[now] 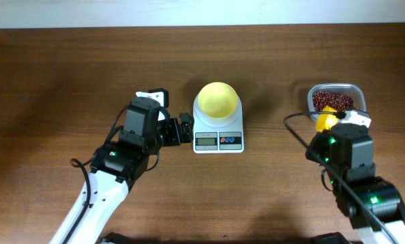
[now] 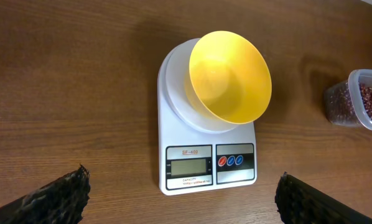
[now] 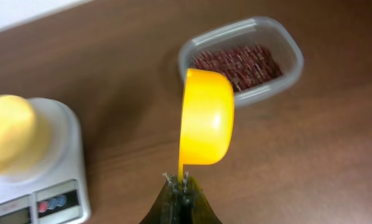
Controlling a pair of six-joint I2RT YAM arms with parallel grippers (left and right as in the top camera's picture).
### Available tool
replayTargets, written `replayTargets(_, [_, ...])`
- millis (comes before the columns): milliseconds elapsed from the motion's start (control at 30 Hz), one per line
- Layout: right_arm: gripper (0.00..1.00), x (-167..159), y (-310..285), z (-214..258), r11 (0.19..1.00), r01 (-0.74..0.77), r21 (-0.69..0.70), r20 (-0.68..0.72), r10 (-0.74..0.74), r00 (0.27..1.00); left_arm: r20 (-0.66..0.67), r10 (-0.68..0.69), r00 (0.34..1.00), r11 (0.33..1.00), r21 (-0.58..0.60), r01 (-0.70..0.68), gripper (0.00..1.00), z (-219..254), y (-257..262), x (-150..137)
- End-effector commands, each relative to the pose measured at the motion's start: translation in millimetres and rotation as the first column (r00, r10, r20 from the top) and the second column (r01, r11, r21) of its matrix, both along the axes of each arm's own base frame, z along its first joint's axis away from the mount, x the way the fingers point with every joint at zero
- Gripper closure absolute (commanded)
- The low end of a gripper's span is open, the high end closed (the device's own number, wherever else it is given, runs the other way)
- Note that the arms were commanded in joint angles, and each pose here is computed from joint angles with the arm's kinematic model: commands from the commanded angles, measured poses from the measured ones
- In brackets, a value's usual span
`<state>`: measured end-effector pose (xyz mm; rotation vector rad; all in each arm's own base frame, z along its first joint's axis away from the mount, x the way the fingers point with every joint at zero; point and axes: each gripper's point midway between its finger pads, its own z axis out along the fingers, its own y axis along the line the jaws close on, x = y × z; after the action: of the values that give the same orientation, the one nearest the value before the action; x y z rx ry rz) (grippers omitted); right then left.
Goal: Scoop item into bowl and weigh 50g on scale
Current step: 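Carry the scoop with the right gripper toward the bean tub, then press the tare button on the scale with the left gripper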
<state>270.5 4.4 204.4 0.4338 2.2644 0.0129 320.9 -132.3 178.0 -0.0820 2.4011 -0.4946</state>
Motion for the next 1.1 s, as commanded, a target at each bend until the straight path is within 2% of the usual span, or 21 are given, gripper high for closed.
replayTargets(0, [0.96, 2, -5, -7, 0.998, 0.014, 0.062, -0.046, -0.011, 0.999, 0.044, 0.002, 0.999, 1.0, 0.01, -0.003, 0.01, 13, 3, 5])
replayTargets(67, [0.96, 3, -8, -7, 0.998, 0.023, 0.065, -0.047, -0.02, 0.999, 0.045, 0.002, 0.999, 1.0, 0.01, -0.003, 0.01, 13, 3, 5])
replayTargets(133, [0.96, 2, 9, -8, 0.99, -0.044, 0.135, -0.053, 0.052, 0.997, 0.068, 0.003, 0.998, 1.0, 0.001, -0.003, 0.01, 18, 2, 9])
replayTargets(233, [0.96, 1, 30, -8, 0.966, -0.127, 0.223, -0.047, 0.141, 0.989, 0.084, 0.004, 0.996, 1.0, -0.005, -0.003, 0.11, 21, 1, 12])
replayTargets(267, [0.96, 2, 35, -6, 0.959, -0.141, 0.245, -0.04, 0.155, 0.987, 0.101, 0.004, 0.995, 1.0, -0.011, -0.003, 0.23, 24, 0, 14])
replayTargets(333, [0.96, 3, 35, -5, 0.955, -0.117, 0.274, -0.034, 0.131, 0.991, 0.136, 0.005, 0.991, 1.0, -0.024, -0.002, 0.75, 32, -2, 20])
replayTargets(367, [0.96, 4, 35, -4, 0.953, -0.111, 0.281, -0.028, 0.124, 0.992, 0.146, 0.002, 0.989, 0.999, -0.038, 0.003, 0.98, 35, -4, 21])
replayTargets(433, [0.96, 4, 35, -4, 0.954, -0.111, 0.28, -0.028, 0.123, 0.992, 0.101, 0.079, 0.992, 0.99, -0.125, -0.066, 1.0, 35, -6, 21])
replayTargets(467, [0.96, 4, 35, -4, 0.954, -0.111, 0.28, -0.028, 0.124, 0.992, 0.096, 0.06, 0.994, 0.99, -0.135, -0.047, 1.0, 35, -11, 18])
replayTargets(600, [0.96, 4, 35, -5, 0.954, -0.11, 0.279, -0.032, 0.123, 0.992, 0.113, -0.055, 0.992, 0.989, -0.129, 0.069, 1.0, 37, -39, 6])
replayTargets(833, [0.96, 3, 35, -5, 0.954, -0.109, 0.28, -0.035, 0.123, 0.992, 0.125, -0.06, 0.99, 0.988, -0.133, 0.077, 1.0, 40, -42, 7])
replayTargets(967, [0.96, 5, 35, -3, 0.954, -0.112, 0.279, -0.023, 0.123, 0.992, 0.174, -0.202, 0.964, 0.979, 0.006, 0.204, 1.0, 34, -70, -7])
replayTargets(1067, [0.96, 5, 33, -3, 0.957, -0.105, 0.272, -0.024, 0.115, 0.993, 0.119, -0.306, 0.945, 0.949, 0.123, 0.292, 1.0, 1, -94, -14])
